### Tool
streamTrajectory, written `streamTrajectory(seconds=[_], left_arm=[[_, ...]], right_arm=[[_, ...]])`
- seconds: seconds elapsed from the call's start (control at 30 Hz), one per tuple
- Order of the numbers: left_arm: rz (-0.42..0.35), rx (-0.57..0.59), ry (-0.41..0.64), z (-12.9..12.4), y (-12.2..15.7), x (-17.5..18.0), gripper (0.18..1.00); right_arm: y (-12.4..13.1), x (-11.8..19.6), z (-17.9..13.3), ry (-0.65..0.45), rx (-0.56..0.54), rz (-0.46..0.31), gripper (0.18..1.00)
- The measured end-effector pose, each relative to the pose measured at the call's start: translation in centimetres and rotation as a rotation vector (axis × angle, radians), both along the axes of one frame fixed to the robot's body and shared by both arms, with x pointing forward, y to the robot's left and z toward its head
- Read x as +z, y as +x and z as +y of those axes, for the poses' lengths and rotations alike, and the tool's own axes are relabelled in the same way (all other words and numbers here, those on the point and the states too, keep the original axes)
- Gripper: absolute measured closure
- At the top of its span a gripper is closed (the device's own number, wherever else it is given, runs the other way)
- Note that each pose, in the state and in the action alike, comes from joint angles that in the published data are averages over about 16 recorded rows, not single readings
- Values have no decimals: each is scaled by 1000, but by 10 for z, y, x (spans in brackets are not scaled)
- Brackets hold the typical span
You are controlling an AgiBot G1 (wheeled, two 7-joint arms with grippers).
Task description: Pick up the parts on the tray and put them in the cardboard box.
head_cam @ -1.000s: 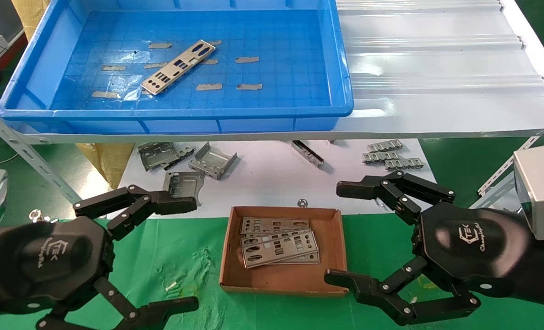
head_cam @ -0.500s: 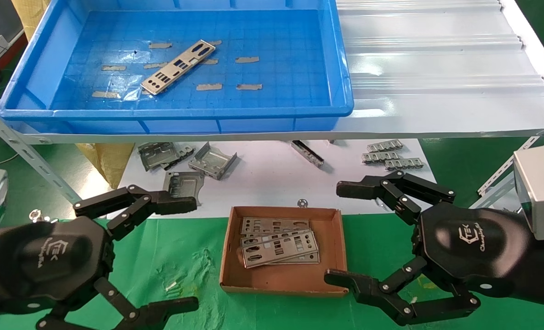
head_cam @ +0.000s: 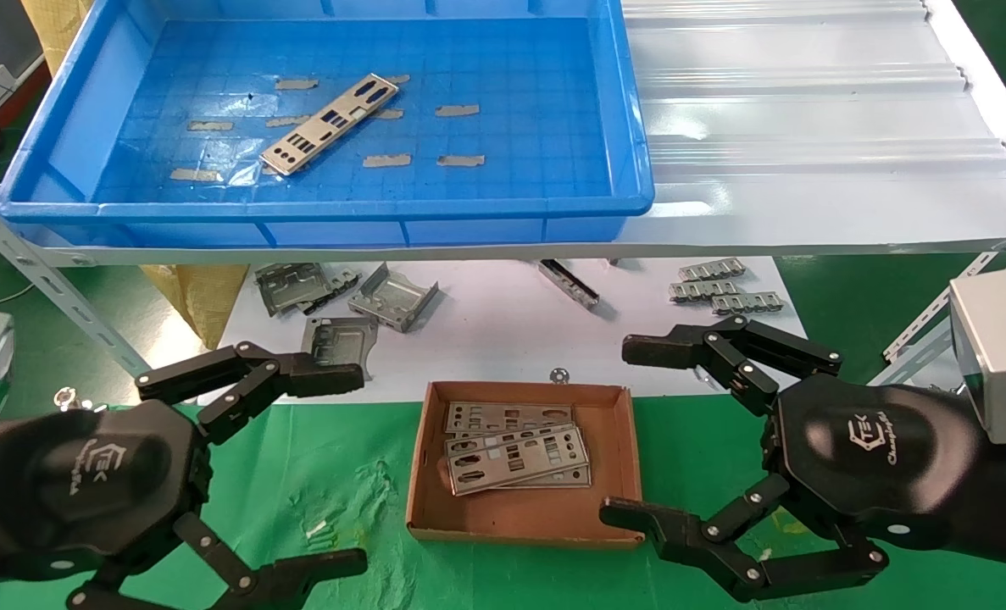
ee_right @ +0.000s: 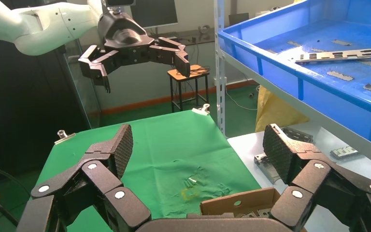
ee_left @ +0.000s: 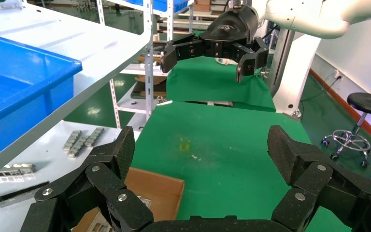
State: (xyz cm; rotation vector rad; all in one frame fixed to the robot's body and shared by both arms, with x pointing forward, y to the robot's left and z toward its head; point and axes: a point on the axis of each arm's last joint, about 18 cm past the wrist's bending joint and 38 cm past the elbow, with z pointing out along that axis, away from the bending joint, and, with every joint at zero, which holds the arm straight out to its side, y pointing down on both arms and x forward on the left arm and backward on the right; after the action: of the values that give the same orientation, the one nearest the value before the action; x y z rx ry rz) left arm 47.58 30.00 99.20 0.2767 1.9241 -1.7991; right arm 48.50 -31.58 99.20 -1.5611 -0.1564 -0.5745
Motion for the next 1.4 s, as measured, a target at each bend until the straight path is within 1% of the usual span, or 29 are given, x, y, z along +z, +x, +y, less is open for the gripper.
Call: streamTrajectory(seconds=[1.4], left_arm=[[0,0,0,0,0,0,184]], right_arm=[[0,0,0,0,0,0,178]])
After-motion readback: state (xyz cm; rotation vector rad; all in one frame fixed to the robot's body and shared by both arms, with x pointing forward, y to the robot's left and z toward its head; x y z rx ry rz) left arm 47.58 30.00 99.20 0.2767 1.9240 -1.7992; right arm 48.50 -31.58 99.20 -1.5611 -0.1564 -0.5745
